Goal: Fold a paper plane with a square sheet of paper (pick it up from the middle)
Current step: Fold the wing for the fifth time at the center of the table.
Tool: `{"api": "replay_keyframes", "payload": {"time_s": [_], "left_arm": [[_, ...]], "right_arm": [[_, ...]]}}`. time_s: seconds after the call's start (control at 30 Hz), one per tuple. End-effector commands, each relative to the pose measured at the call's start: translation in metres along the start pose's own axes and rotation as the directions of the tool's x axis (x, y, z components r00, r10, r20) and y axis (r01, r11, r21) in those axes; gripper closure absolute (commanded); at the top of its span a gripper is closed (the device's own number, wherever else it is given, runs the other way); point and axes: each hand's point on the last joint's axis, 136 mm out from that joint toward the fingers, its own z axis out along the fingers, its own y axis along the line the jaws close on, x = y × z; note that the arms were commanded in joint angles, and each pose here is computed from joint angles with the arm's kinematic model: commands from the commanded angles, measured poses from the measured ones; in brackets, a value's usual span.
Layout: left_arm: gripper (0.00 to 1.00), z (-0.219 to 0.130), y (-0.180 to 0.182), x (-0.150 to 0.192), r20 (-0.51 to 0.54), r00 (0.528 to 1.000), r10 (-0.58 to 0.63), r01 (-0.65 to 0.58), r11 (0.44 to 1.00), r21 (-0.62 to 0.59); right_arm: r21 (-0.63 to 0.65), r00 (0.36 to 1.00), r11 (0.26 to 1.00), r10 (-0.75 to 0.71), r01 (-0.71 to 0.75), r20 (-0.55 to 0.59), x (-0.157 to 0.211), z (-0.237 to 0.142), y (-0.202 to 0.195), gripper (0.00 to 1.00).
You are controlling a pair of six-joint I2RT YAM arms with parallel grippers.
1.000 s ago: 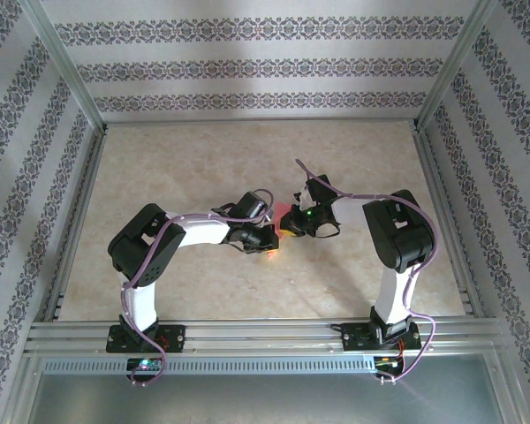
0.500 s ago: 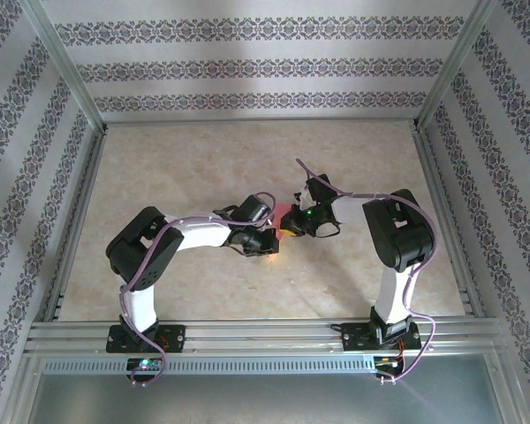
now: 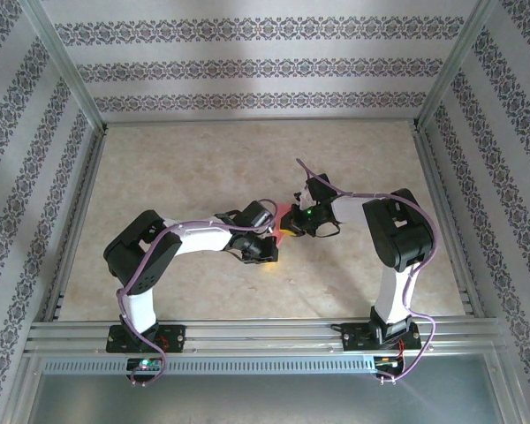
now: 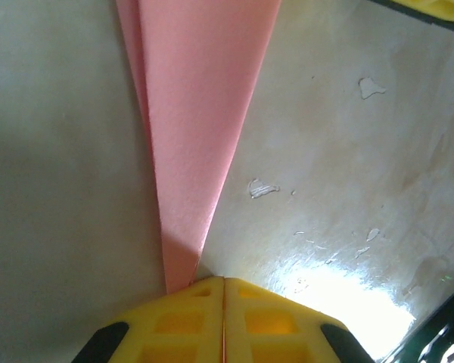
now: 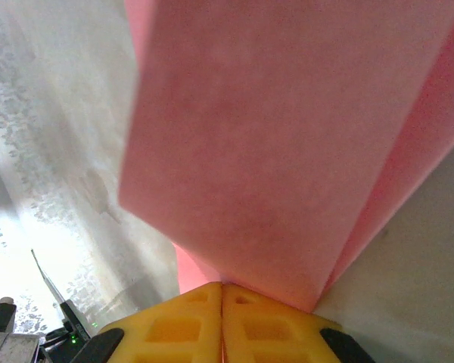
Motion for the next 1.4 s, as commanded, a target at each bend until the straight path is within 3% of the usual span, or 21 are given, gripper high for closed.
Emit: {"api": "replay_keyframes", "payload": {"time_s": [0.0, 0.2, 0.33, 0.93, 1.2, 1.37], "left_arm": [[0.92, -0.007, 0.009, 0.019, -0.050, 0.999, 0.007, -0.010, 0.998, -0.055], [0.92, -0.040, -0.031, -0.024, 0.105, 0.993, 0.059, -0.065, 0.996, 0.059], [0.92, -0.045, -0.027, -0.047, 0.158, 0.987, 0.034, -0.045, 0.997, 0.068], [0.96, -0.003, 0.005, -0.051, 0.080, 0.997, -0.016, 0.018, 0.999, -0.028], [1.00, 0.000, 0.029, -0.036, 0.043, 0.999, -0.029, 0.033, 0.993, -0.110], [1.00, -0.001, 0.035, -0.029, 0.019, 1.000, -0.015, 0.017, 0.991, -0.133]], "right_arm": [[0.235, 0.993, 0.965, 0.118, -0.117, 0.012, 0.012, 0.021, -0.075, 0.89], [0.232, 0.993, 0.966, 0.115, -0.115, 0.012, 0.012, 0.021, -0.075, 0.89], [0.230, 0.993, 0.966, 0.117, -0.116, 0.011, 0.011, 0.022, -0.075, 0.89], [0.182, 0.995, 0.978, 0.103, -0.103, 0.009, 0.009, 0.020, -0.062, 0.89], [0.008, 0.994, 1.000, -0.027, 0.026, 0.102, -0.018, -0.014, 0.004, 0.87], [0.002, 0.974, 0.992, -0.124, 0.126, 0.188, -0.030, -0.042, 0.023, 0.86]]}}
